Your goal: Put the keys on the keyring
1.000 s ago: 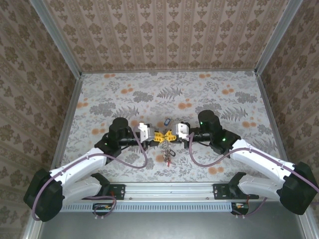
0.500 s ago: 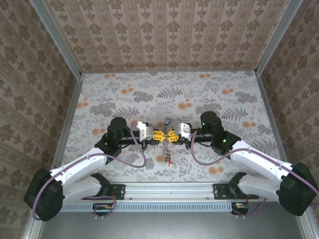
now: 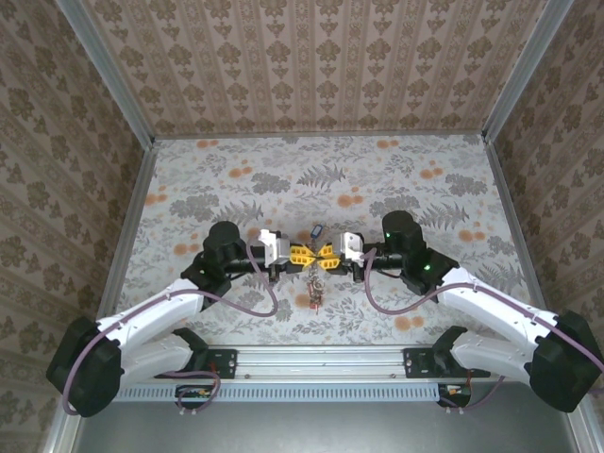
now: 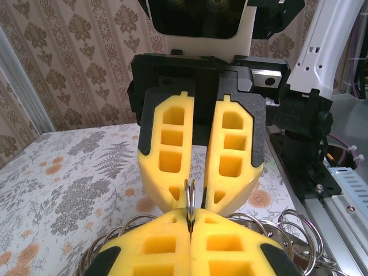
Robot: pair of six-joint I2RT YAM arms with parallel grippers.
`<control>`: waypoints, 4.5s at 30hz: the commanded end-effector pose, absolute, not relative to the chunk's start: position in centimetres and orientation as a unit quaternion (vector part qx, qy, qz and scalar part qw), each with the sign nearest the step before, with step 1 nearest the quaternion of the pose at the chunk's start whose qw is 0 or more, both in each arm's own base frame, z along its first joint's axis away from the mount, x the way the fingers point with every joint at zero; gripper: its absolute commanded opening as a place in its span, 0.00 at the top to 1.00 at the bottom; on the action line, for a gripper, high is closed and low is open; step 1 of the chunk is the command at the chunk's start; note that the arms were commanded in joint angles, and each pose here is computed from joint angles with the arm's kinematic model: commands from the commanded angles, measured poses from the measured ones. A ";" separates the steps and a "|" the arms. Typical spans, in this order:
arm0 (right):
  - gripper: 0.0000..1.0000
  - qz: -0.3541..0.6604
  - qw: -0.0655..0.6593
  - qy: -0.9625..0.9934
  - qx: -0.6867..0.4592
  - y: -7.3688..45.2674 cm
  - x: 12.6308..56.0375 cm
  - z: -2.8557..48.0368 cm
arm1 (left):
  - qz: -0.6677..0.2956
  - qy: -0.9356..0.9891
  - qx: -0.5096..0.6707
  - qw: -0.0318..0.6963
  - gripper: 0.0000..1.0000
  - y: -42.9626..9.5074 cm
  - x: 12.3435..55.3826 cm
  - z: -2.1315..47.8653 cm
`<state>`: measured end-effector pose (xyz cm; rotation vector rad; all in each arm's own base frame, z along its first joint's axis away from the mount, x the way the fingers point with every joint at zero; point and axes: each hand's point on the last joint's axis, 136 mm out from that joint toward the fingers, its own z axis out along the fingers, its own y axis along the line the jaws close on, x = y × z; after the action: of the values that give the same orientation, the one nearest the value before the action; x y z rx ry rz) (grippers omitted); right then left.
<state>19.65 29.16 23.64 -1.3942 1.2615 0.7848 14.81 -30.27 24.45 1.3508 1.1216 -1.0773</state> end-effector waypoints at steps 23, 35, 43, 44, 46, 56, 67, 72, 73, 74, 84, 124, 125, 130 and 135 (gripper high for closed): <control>0.87 0.334 0.563 0.498 -0.569 29.1 19.2 25.9 | -0.447 0.441 0.567 0.533 1.00 -30.6 14.7 25.7; 1.00 0.343 0.561 0.497 -0.566 28.9 19.2 26.2 | -0.446 0.442 0.567 0.534 1.00 -30.6 14.7 25.6; 0.83 0.342 0.569 0.496 -0.560 28.9 19.4 26.6 | -0.446 0.441 0.568 0.532 1.00 -30.6 14.7 25.6; 0.95 0.344 0.568 0.495 -0.561 28.9 19.3 26.6 | -0.446 0.440 0.569 0.533 1.00 -30.6 14.7 25.6; 1.00 0.356 0.558 0.492 -0.566 28.9 19.1 26.7 | -0.446 0.441 0.568 0.533 1.00 -30.7 14.7 25.6; 0.82 0.356 0.567 0.491 -0.557 29.1 19.5 27.1 | -0.447 0.439 0.570 0.532 1.00 -30.8 14.8 25.7; 1.00 0.345 0.543 0.515 -0.567 29.1 19.8 25.3 | -0.441 0.442 0.560 0.545 1.00 -30.8 15.3 26.2; 1.00 0.305 0.498 0.554 -0.593 28.7 20.2 23.4 | -0.417 0.482 0.552 0.538 0.84 -30.5 16.2 25.4; 1.00 0.296 0.490 0.560 -0.599 28.7 20.1 23.1 | -0.414 0.487 0.555 0.533 0.84 -30.4 16.2 25.2; 1.00 0.290 0.487 0.563 -0.602 28.7 20.1 23.0 | -0.411 0.491 0.559 0.527 0.84 -30.4 16.1 25.0; 1.00 0.274 0.485 0.567 -0.607 29.5 20.6 22.9 | -0.428 0.514 0.577 0.468 0.86 -31.2 15.8 22.8; 1.00 0.267 0.493 0.573 -0.598 29.5 21.1 21.8 | -0.415 0.533 0.573 0.464 0.71 -29.8 14.9 21.2; 1.00 0.268 0.494 0.571 -0.599 29.6 21.1 22.0 | -0.412 0.536 0.572 0.465 0.71 -29.7 14.9 21.0; 1.00 0.276 0.496 0.564 -0.600 29.8 20.9 22.3 | -0.407 0.546 0.568 0.463 0.72 -29.8 15.4 20.6; 1.00 0.279 0.499 0.561 -0.599 30.1 21.1 22.5 | -0.413 0.549 0.569 0.452 0.76 -30.5 15.9 20.4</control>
<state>21.08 29.24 20.78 -1.4624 1.4509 0.6610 15.83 -30.05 20.21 1.3981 1.3541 -1.0027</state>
